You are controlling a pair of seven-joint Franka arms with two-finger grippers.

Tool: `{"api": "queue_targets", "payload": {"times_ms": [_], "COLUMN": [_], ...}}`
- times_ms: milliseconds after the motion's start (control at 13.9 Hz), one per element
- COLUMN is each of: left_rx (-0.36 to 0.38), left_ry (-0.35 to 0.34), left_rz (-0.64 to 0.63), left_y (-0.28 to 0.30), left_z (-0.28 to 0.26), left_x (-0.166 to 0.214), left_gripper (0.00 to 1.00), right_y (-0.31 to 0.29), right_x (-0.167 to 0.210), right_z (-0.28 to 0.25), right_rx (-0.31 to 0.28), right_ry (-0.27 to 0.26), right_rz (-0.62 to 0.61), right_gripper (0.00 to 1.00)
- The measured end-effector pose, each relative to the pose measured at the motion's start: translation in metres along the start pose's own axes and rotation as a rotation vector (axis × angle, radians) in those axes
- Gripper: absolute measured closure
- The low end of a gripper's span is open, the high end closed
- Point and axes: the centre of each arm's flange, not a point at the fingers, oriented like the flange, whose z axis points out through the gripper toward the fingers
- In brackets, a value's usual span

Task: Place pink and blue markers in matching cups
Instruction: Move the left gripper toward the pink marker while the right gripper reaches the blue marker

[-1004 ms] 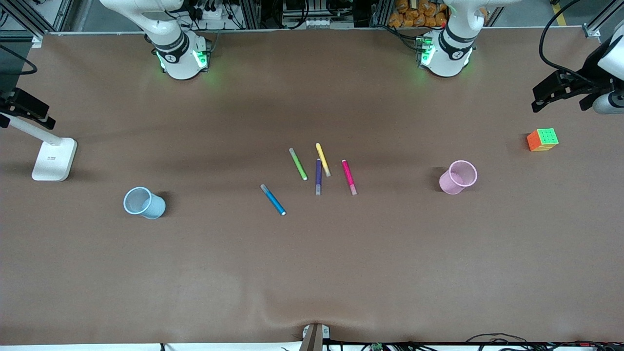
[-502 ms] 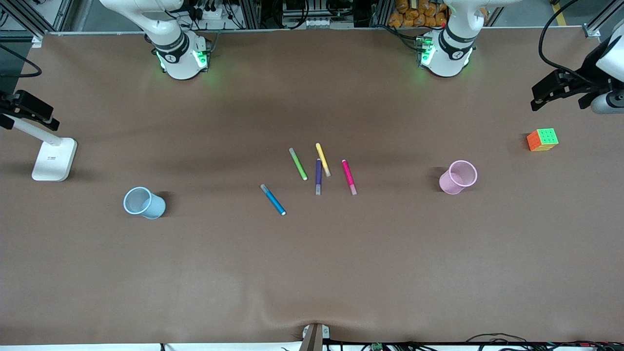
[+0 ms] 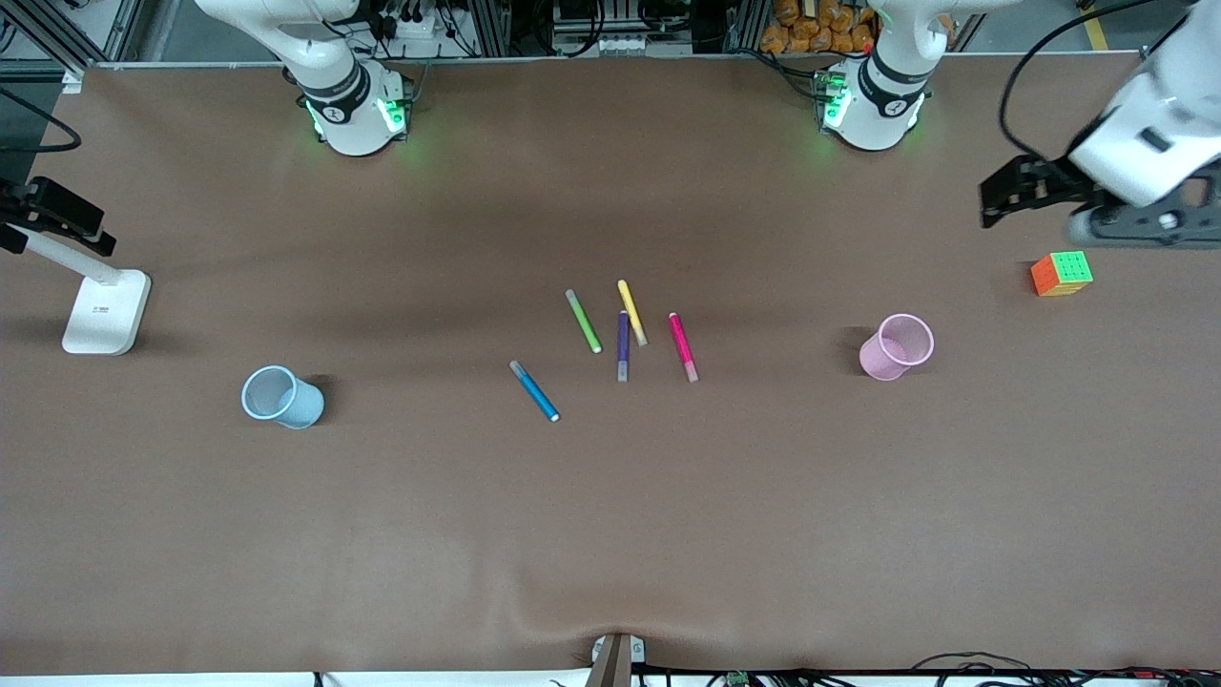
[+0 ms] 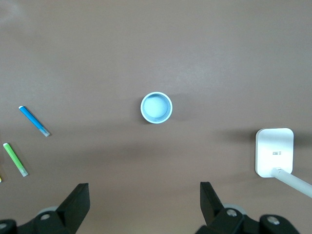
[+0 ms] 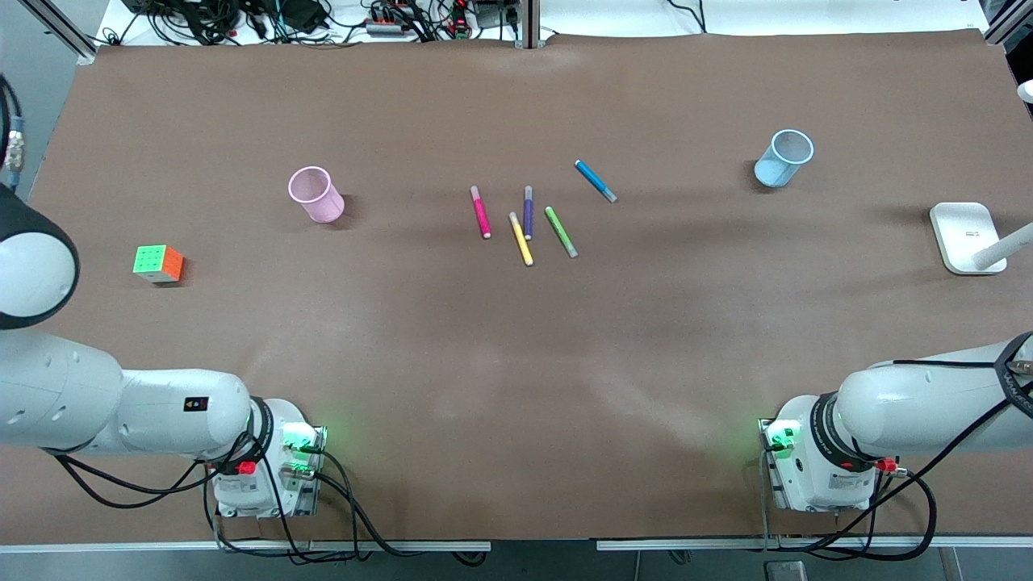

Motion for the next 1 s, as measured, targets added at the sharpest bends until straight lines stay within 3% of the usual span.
{"api": "queue_targets", "payload": {"times_ms": [502,789,1004], "left_rx": [-0.005,-0.074,-0.076], "left_ry": [-0.074,-0.15,-0.192], "left_rz": [0.002,-0.05,-0.064], "left_y": [0.069,0.102,0.123], "left_z": [0.035,0.06,0.078], "left_x": [0.008,0.013,0.015], "left_gripper": [0.0,0.0,0.0], "right_y": [-0.033,-0.081,-0.123], "right_x": [0.006,0.021,0.03], "right_z": [0.018,0.063,0.102], "right_rx": [0.001,-0.001,0.001], "right_ry": [-0.018,-0.054,-0.048], "right_rz": [-0.059,-0.139,-0.204], "right_gripper": [0.0,0.0,0.0]}}
